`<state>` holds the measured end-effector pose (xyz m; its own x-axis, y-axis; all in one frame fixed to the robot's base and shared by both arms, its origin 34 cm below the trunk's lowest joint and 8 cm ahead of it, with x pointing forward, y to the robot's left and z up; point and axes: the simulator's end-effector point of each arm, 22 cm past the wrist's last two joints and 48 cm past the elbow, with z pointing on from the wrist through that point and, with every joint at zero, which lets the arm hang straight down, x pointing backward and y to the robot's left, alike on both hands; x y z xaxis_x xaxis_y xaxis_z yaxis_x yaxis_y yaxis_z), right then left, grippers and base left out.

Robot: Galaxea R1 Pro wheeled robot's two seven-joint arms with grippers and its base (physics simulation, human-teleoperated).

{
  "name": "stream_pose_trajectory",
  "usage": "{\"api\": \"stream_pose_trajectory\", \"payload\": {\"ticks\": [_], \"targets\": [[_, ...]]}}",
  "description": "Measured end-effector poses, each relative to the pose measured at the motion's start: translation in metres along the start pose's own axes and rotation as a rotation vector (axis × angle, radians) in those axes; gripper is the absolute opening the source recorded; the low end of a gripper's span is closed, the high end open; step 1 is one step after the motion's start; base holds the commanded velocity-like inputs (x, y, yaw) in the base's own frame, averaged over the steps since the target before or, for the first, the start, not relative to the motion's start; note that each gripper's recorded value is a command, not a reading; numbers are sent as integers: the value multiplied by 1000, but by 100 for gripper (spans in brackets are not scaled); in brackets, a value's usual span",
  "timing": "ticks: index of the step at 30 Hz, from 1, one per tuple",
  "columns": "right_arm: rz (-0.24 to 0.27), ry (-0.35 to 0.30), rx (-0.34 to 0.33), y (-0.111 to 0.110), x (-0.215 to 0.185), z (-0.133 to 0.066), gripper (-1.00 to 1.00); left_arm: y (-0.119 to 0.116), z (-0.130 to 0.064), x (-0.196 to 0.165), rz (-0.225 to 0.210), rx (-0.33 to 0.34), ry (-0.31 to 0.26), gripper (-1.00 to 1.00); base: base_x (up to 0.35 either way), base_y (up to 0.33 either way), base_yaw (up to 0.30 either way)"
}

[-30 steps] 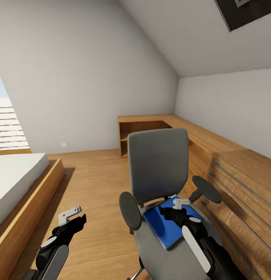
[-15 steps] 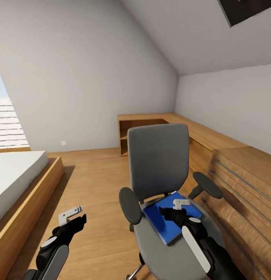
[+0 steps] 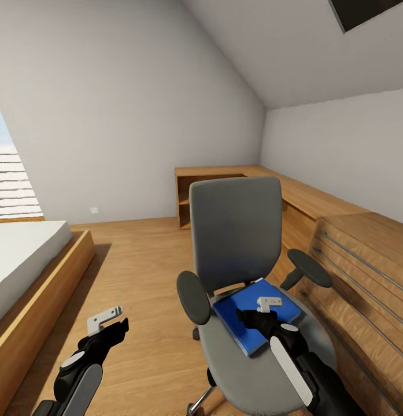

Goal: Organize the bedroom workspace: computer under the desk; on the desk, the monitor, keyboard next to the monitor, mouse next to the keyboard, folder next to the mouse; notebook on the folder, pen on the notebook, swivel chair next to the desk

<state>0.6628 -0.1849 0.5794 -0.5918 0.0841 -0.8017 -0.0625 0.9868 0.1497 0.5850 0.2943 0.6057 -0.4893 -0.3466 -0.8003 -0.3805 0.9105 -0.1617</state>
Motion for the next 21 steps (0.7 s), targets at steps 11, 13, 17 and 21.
{"api": "stream_pose_trajectory", "payload": {"ticks": [11, 13, 17, 21], "targets": [[0, 0, 0, -1, 8, 4, 100, 2, 4, 8, 0, 0, 0, 100, 0, 0, 0], [0, 0, 0, -1, 10, 4, 100, 3, 4, 10, 0, -1, 0, 100, 0, 0, 0], [0, 0, 0, -3, 18, 8, 100, 5, 8, 18, 0, -1, 0, 100, 0, 0, 0], [1, -1, 0, -3, 18, 8, 100, 5, 8, 18, 0, -1, 0, 100, 0, 0, 0]]}}
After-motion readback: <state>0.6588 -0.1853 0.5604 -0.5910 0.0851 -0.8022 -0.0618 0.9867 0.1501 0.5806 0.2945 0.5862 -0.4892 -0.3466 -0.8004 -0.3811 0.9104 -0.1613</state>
